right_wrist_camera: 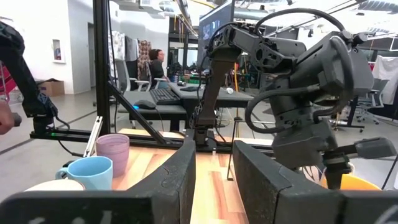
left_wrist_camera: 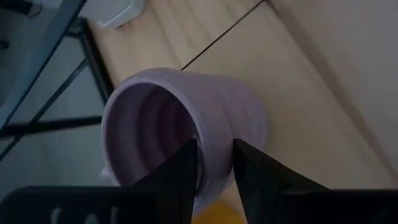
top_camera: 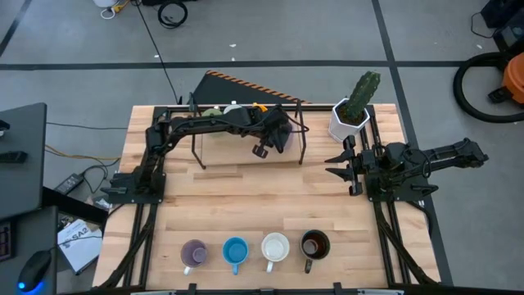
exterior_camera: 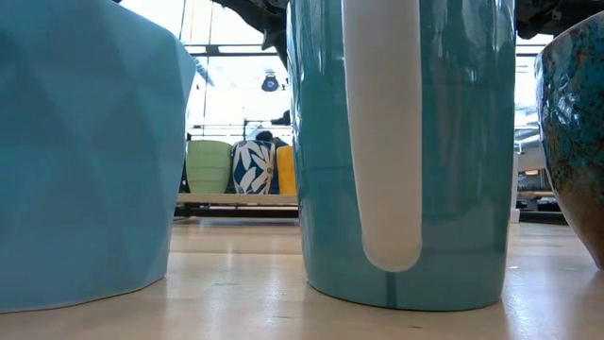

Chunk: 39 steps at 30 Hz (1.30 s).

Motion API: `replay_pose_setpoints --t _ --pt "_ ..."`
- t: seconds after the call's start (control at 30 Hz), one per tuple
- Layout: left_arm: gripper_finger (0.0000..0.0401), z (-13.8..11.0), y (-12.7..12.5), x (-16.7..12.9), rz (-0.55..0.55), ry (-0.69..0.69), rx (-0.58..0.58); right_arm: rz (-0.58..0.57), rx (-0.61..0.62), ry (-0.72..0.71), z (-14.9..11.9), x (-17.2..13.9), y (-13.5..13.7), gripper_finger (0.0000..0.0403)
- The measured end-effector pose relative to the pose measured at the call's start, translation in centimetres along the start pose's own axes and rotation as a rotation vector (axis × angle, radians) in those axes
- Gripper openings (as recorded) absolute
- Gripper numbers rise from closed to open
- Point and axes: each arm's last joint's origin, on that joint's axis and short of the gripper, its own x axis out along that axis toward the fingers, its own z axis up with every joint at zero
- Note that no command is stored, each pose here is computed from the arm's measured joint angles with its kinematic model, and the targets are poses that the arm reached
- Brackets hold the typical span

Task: Place coffee mugs
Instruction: Put the purple mug on the shelf

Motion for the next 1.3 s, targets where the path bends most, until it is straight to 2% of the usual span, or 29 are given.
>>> replay_pose_setpoints --t 0.37,1.07,1.17,1.3 --pt "0.0107 -0.6 0.8 0.2 0.040 0.007 -0.107 0.000 0.000 0.000 0.0 0.0 0.0 0.0114" --pt "0.0108 0.8 -0.3 -0.1 0.051 0.012 -0.081 0.000 0.000 0.000 0.0 0.0 0.0 0.0114" --pt "0.0116 0.8 -0.3 -0.1 0.051 0.012 -0.085 0.000 0.000 0.000 0.0 0.0 0.0 0.0114" --pt "0.0149 0.8 -0.3 -0.1 0.052 0.012 -0.112 0.000 0.000 0.000 0.0 0.0 0.0 0.0114"
